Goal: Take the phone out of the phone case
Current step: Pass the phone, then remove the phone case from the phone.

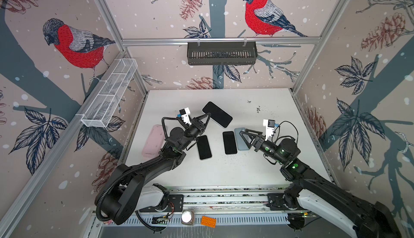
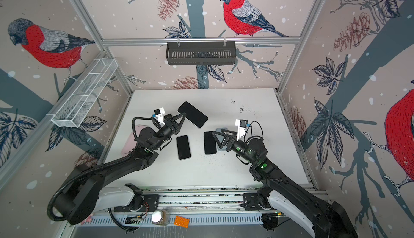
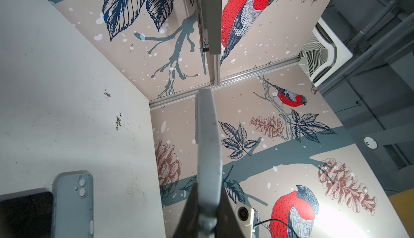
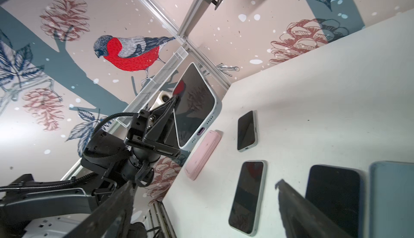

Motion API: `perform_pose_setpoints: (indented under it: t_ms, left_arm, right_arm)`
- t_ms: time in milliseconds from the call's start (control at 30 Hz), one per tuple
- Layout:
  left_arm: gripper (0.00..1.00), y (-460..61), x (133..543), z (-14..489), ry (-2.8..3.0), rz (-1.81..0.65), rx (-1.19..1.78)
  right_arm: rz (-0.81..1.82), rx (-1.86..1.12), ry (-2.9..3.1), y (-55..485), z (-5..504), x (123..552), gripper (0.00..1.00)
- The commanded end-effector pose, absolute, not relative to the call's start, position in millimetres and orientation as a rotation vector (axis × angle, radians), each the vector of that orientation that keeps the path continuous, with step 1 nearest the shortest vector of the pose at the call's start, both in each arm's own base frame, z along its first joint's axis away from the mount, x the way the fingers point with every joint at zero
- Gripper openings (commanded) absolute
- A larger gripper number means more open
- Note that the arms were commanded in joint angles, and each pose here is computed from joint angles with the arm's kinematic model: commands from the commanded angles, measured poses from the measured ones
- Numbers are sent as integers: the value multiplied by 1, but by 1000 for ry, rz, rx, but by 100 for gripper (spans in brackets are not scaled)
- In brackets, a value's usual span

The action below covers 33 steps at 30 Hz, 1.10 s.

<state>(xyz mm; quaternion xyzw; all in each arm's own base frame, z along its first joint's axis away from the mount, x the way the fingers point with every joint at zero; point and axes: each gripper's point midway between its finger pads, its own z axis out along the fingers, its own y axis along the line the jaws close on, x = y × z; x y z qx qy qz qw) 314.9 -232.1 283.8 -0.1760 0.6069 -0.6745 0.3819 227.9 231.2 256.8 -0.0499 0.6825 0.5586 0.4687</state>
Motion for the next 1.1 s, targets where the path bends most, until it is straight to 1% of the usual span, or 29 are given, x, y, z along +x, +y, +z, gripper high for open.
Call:
perform_pose_setpoints:
  t_ms: [0,133,200,300,400,433,533,700,833,933,1067]
  left_arm:
    - [0,-227,303,319,1392,-1846,-443]
    - [0,-231,298,320,1387,-1882,-449]
    - [0,-234,295,320,1379,-1900,-451]
    - [0,-238,294,319,1384,-1913,-459]
    - [0,-241,293,320,1372,-1939,-457]
    - [0,-242,293,320,1374,-1940,-459]
    - [0,-243,293,317,1383,-1933,-465]
    - [0,-245,293,317,1380,-1943,-461]
    - [0,-246,292,318,1377,-1949,-457]
    - [0,-247,292,320,1374,-1952,-451]
    - [0,-248,291,320,1374,-1955,-446]
  right_arm:
    - [1511,-143,1504,234,292,220,99]
    - [1574,-139,1472,239,295,223,95]
    - [1595,-137,1462,241,296,225,92]
    - [1647,-149,1446,247,298,225,85]
    - [1677,-174,1476,256,294,227,75]
    - [1688,-173,1470,257,293,227,73]
    - [1718,-189,1446,260,297,224,71]
    - [1727,-189,1456,265,293,227,62]
    - [1751,-199,1443,268,294,225,59]
    - [1755,-204,1450,272,293,227,55]
    - [1773,-214,1426,273,297,224,54]
